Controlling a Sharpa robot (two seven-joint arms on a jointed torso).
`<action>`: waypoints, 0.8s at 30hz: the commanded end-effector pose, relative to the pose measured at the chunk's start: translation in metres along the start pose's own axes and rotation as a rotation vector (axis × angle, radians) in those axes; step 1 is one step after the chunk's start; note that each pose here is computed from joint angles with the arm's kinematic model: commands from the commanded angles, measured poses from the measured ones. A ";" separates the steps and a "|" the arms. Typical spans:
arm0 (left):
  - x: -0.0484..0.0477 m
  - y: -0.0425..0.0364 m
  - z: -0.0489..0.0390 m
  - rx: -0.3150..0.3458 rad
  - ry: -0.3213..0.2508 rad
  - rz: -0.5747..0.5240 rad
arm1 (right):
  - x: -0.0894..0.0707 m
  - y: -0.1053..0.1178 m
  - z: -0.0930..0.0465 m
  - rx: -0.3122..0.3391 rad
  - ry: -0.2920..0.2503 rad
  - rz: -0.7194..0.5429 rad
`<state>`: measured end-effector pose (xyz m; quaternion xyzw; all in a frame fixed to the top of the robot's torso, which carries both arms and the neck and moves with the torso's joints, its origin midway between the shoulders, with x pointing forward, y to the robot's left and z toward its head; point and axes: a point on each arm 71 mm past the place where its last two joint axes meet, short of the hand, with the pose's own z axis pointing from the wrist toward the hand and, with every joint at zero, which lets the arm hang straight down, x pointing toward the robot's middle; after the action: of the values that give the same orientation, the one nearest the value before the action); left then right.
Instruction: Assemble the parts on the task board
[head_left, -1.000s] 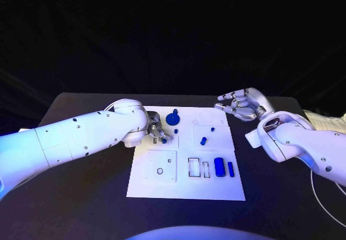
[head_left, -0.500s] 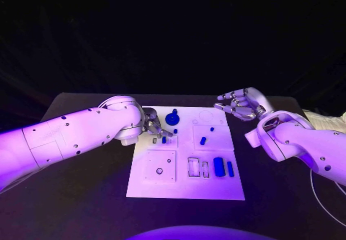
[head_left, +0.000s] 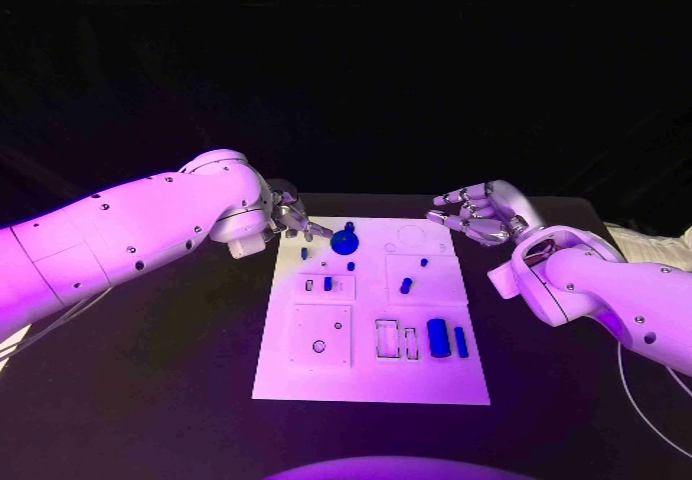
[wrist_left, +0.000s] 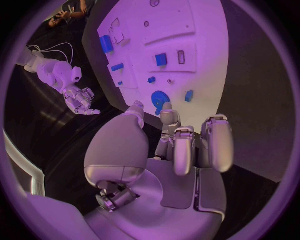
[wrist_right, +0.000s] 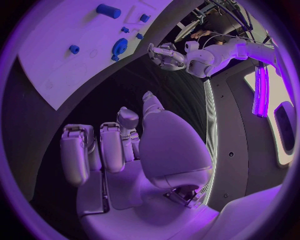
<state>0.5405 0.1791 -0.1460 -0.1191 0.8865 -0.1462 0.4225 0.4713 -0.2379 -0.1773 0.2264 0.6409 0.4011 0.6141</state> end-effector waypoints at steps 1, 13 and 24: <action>-0.0026 -0.0011 0.0079 -0.005 0.044 0.032 | 0.003 0.001 0.000 -0.007 0.016 0.002; -0.0074 0.0068 0.0394 -0.093 0.055 0.135 | 0.005 0.002 0.002 -0.010 0.021 0.005; -0.0034 0.0108 0.0476 -0.128 0.077 0.154 | 0.006 0.002 0.002 -0.010 0.024 0.006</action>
<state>0.5797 0.1849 -0.1752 -0.0900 0.9108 -0.0642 0.3978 0.4727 -0.2327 -0.1786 0.2264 0.6423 0.4049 0.6102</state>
